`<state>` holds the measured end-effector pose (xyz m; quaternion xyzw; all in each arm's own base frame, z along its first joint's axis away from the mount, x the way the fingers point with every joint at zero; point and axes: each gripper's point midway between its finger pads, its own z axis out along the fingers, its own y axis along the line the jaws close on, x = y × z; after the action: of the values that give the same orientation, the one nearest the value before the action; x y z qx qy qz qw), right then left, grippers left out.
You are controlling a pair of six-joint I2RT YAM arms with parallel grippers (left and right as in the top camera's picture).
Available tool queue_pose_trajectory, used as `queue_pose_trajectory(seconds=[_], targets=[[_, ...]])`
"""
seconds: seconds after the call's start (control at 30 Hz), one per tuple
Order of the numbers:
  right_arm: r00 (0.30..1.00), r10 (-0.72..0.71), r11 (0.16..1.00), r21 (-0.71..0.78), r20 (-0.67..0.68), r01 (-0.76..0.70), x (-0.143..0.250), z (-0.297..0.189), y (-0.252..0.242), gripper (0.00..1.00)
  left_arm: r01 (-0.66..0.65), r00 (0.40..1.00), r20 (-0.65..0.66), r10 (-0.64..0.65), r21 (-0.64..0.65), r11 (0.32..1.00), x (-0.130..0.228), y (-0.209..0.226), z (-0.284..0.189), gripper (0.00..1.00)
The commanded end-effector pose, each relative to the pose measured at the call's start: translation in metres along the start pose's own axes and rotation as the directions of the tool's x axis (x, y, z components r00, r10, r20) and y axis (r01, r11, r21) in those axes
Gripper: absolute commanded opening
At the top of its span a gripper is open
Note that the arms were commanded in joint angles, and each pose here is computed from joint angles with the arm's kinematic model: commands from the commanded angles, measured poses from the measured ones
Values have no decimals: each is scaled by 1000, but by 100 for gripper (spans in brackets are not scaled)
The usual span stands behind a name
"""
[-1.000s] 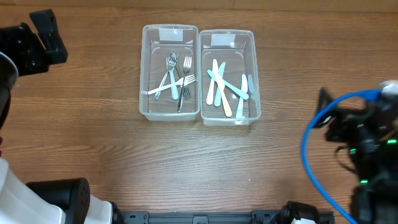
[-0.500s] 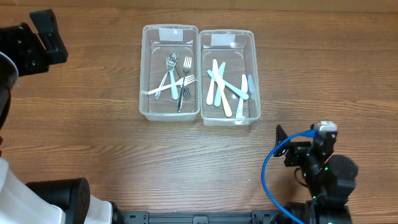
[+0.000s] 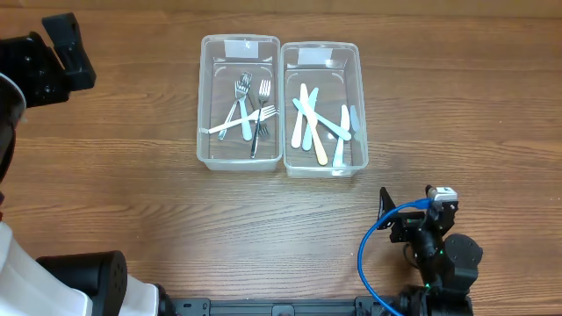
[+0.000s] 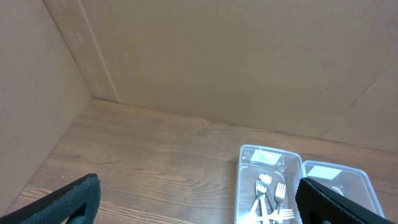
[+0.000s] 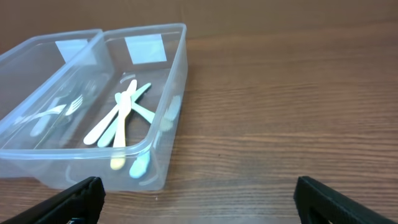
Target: Pack container
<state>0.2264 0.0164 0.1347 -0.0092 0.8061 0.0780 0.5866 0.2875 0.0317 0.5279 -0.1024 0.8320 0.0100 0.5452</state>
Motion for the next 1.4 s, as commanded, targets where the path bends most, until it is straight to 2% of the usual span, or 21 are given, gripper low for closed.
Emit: queue_pose_trajectory(seconds=[0.0,1.17,1.37], targets=[[998,-16,1000,-12,56,16,-10,-3,3,100,2,1000,0,-2,-6,1000,0,1,1,100],[998,-15,1000,-12,54,16,-10,-3,3,100,1,1000,-10,-1,-11,1000,2,2,2,100],[998,-15,1000,-12,54,16,-10,-3,3,100,-6,999,40,11,-133,991,-2,28,-14,100]])
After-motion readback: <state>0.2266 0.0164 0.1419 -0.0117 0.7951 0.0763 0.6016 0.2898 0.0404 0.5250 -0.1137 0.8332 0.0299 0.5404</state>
